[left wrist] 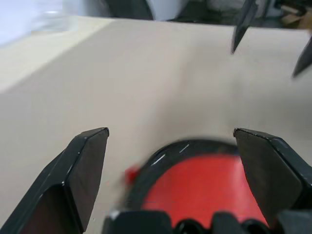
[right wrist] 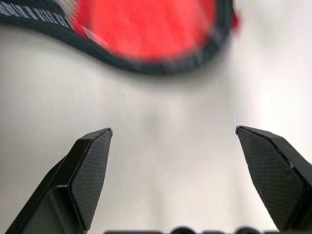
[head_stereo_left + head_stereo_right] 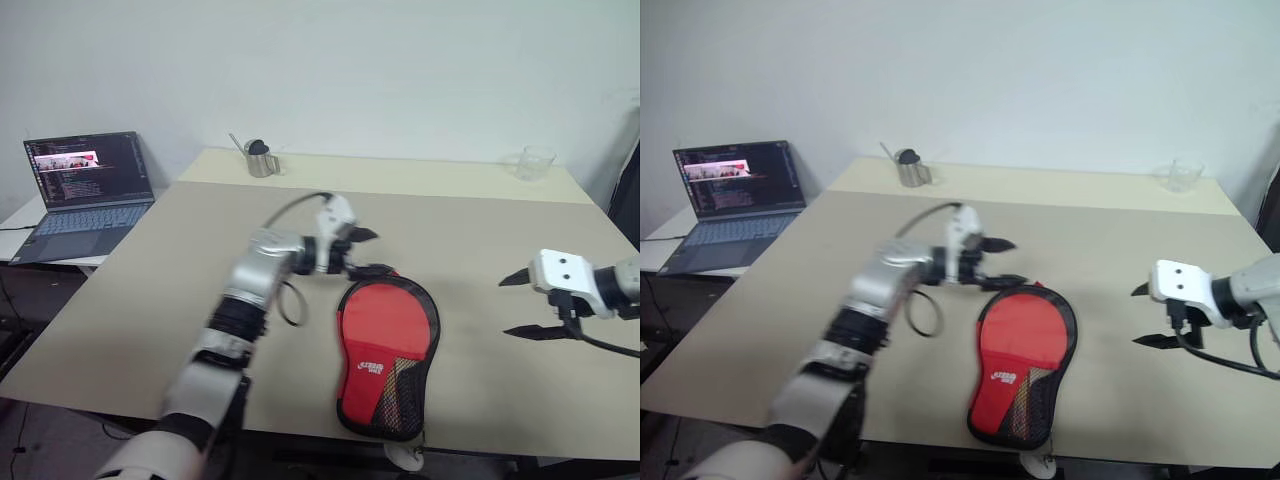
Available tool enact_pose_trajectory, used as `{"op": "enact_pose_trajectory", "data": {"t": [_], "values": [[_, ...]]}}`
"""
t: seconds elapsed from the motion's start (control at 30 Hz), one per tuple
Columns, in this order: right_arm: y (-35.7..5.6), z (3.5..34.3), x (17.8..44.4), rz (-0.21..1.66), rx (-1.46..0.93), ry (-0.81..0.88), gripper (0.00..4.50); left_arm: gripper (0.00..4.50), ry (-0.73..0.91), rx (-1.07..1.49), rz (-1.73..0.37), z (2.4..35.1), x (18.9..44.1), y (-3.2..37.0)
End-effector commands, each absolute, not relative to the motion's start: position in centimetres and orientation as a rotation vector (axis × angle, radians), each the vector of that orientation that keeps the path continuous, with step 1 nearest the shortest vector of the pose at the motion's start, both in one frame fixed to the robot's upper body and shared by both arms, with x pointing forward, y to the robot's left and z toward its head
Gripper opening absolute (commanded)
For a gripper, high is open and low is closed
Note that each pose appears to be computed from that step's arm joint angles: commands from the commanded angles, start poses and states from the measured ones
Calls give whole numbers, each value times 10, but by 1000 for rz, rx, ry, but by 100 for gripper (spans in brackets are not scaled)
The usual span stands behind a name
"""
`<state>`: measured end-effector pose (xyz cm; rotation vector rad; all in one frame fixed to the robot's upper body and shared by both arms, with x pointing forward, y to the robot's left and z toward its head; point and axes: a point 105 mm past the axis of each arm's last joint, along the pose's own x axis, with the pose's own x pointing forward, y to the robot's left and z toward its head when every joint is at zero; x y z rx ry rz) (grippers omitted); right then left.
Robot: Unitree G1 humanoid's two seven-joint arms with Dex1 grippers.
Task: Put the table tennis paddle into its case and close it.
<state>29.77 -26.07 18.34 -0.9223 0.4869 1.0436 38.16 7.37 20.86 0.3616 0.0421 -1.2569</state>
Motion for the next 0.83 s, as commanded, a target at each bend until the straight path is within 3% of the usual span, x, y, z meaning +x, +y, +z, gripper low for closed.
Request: {"op": "enact_pose_trajectory", "data": {"t": [0.03, 0.37, 0.6, 0.83], "values": [[-273, 210, 294, 1016, -952, 434, 448, 450, -1, 423, -1328, 244, 357, 118], [-273, 245, 271, 1031, -776, 296, 448, 450, 163, 429, -1191, 273, 301, 248], [-269, 270, 254, 1041, -698, 224, 448, 450, 166, 421, -1062, 303, 274, 292], [-261, 263, 258, 1069, -715, 259, 448, 450, 199, 396, -1069, 291, 266, 294]]}}
